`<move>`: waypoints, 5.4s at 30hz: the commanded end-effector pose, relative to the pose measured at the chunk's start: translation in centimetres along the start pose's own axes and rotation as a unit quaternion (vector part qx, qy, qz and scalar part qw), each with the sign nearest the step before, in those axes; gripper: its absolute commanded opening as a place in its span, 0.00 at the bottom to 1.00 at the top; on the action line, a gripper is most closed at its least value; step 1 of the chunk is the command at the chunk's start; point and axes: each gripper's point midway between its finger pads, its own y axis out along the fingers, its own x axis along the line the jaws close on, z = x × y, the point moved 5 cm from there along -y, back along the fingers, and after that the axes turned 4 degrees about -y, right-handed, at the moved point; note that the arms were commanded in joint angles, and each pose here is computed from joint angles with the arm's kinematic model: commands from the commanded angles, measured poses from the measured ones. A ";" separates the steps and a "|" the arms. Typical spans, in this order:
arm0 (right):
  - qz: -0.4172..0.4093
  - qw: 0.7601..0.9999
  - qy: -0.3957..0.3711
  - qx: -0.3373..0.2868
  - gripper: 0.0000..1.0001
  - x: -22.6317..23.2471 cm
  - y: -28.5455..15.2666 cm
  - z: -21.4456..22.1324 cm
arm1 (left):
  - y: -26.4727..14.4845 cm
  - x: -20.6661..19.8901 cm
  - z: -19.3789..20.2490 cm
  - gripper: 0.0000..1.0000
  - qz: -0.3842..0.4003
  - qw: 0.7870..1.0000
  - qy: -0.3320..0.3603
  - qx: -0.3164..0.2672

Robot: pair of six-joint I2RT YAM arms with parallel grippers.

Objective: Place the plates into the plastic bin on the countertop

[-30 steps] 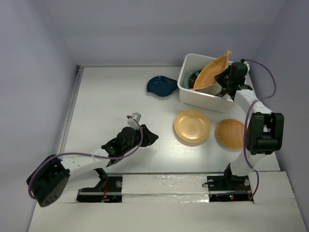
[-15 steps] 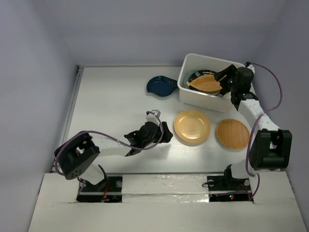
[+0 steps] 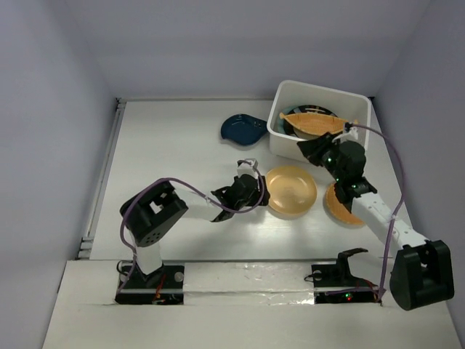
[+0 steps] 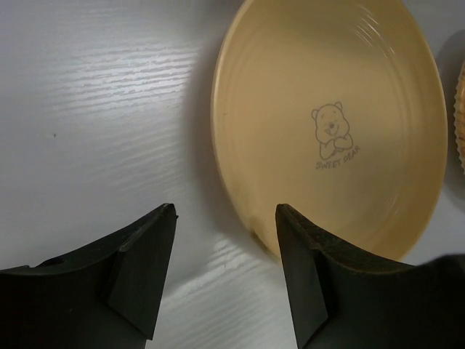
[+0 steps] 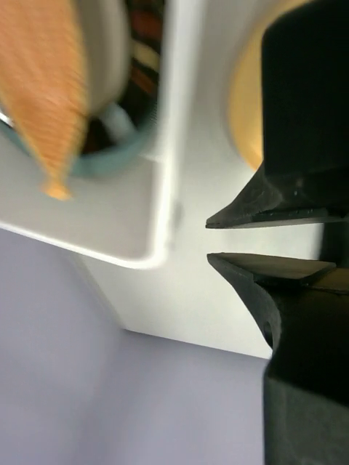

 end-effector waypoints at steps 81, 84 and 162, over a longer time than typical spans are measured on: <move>-0.242 0.955 -0.115 -0.129 0.15 10.6 -23.7 -4.8 | 2.0 -19.6 -1.6 0.33 0.206 0.978 -0.004 0.026; -0.238 0.957 -0.112 -0.124 0.15 10.3 -23.3 -4.5 | 2.7 -19.6 -0.3 0.41 0.229 0.971 -0.048 0.042; -0.163 0.963 -0.085 -0.196 0.23 8.3 -25.4 -6.4 | 7.4 -20.0 -27.6 0.03 0.299 0.930 -0.152 -0.149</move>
